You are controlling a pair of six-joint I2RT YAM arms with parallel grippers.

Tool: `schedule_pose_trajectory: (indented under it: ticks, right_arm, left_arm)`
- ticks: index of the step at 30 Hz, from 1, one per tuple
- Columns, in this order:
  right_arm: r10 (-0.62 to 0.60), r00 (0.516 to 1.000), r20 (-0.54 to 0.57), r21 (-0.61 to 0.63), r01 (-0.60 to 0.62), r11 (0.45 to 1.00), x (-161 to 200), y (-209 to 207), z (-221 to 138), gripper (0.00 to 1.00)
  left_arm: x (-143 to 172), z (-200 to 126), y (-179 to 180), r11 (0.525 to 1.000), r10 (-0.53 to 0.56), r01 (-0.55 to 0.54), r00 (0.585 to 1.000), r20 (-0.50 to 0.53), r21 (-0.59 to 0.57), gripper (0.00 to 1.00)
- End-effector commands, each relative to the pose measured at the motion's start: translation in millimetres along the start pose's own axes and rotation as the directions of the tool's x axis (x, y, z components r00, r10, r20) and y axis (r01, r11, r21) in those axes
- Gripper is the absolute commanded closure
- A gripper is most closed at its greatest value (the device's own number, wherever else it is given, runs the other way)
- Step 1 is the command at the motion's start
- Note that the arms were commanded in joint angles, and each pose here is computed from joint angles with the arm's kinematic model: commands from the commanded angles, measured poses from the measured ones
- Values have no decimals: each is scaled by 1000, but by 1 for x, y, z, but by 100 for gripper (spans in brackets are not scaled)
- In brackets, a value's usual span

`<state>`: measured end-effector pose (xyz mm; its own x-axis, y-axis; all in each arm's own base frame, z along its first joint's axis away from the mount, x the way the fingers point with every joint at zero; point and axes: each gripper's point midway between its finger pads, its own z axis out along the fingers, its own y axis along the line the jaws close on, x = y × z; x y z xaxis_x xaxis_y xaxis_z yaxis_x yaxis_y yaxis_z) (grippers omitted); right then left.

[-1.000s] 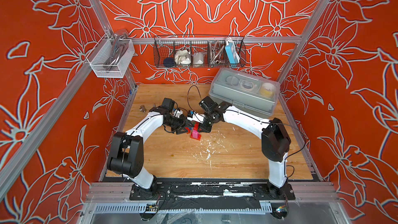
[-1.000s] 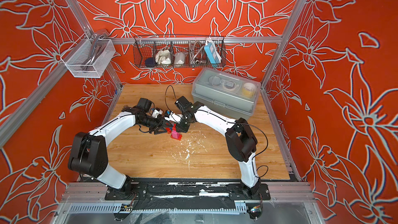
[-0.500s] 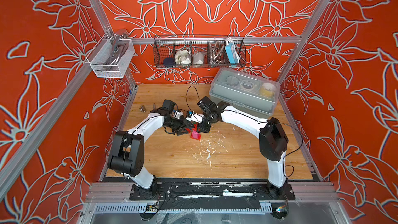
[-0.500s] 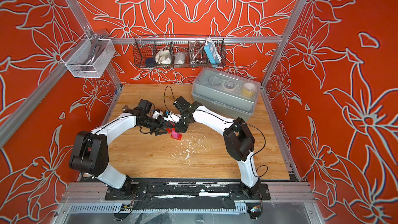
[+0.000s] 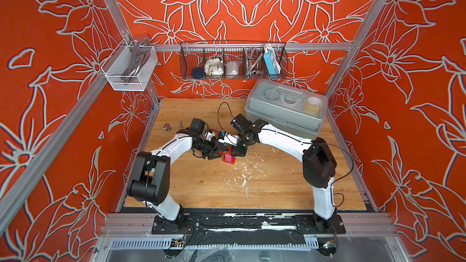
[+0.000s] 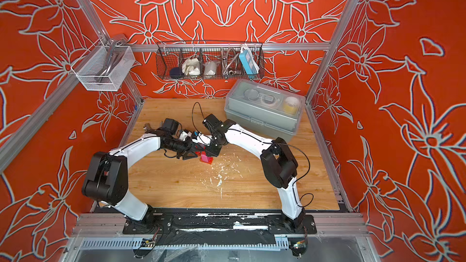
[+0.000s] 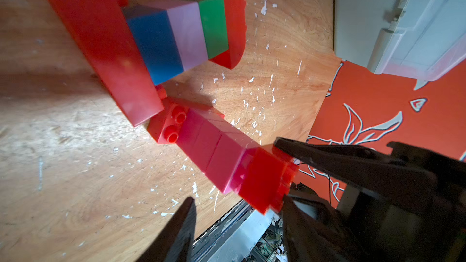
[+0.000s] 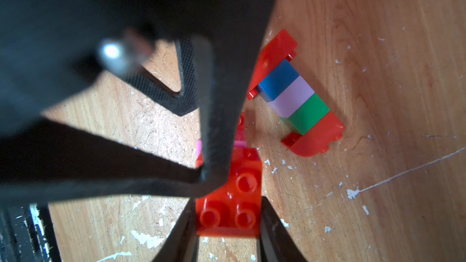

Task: Assemble the number 1 with lego
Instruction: Assemble the lego brick with the lego brick.

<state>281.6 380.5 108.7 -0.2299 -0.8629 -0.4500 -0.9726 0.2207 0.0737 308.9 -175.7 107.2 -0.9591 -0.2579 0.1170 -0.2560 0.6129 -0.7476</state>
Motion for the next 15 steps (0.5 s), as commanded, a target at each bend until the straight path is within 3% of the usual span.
schedule_pose_trajectory:
  ticks: [1, 15]
  right_arm:
    - [0, 999, -35, -22, 0, 1000, 8, 7, 9, 78]
    - [7, 998, -56, -59, -10, 998, 13, 13, 17, 78]
  left_arm:
    - [2, 6, 14, 999, -36, 36, 999, -16, -26, 48]
    - [9, 9, 26, 996, -56, 54, 998, -34, -65, 51]
